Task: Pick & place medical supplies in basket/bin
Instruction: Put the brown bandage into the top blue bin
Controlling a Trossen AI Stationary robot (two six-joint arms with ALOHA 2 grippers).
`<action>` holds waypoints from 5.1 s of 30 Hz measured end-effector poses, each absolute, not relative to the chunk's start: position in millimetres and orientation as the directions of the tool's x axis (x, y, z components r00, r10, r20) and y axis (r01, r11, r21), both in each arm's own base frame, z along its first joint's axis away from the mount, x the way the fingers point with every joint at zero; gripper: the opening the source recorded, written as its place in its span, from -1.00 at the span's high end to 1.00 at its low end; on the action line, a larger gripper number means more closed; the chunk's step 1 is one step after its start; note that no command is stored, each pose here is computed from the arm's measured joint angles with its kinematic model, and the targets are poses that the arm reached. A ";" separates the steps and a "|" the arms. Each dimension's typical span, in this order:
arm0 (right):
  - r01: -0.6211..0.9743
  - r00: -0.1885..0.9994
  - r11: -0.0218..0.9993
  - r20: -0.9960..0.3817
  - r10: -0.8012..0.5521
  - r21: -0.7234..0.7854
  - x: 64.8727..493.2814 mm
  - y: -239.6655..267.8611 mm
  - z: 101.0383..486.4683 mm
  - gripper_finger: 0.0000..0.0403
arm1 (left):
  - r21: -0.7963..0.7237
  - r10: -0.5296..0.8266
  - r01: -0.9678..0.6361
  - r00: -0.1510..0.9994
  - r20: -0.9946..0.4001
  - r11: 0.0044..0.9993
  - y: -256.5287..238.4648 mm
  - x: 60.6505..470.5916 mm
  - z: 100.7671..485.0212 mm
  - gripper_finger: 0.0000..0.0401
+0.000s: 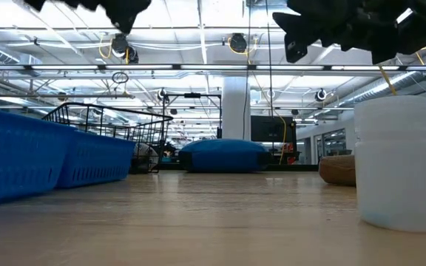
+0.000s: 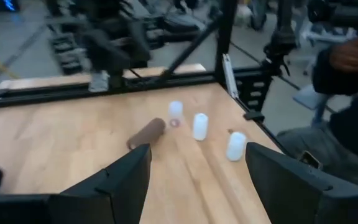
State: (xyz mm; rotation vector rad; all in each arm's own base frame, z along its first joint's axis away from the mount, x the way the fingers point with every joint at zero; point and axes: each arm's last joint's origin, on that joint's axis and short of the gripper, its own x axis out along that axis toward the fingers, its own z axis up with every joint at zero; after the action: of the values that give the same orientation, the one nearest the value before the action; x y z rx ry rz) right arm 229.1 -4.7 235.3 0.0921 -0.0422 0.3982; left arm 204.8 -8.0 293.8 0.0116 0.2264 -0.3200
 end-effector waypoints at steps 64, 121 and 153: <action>-0.038 0.364 0.999 -0.930 0.046 0.034 232.0 30.2 145.6 -0.17 | -0.136 0.123 -0.113 0.990 0.068 0.984 24.8 163.2 236.2 -0.35; -0.170 0.885 0.979 -0.419 0.202 0.112 270.7 10.7 172.9 0.47 | 0.047 -0.060 0.075 0.963 -0.263 0.996 -2.6 314.3 228.1 -0.35; -0.178 0.902 0.979 -0.380 0.204 0.103 272.4 11.1 176.7 0.48 | 0.096 -0.143 0.173 0.954 -0.262 0.980 -5.7 337.8 205.9 0.60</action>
State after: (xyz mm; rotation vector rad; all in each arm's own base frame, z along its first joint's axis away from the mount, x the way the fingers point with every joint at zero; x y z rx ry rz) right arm 272.4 11.1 176.7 0.0663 0.3998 0.1974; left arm 337.8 -5.7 205.9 0.1187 0.2571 -0.1611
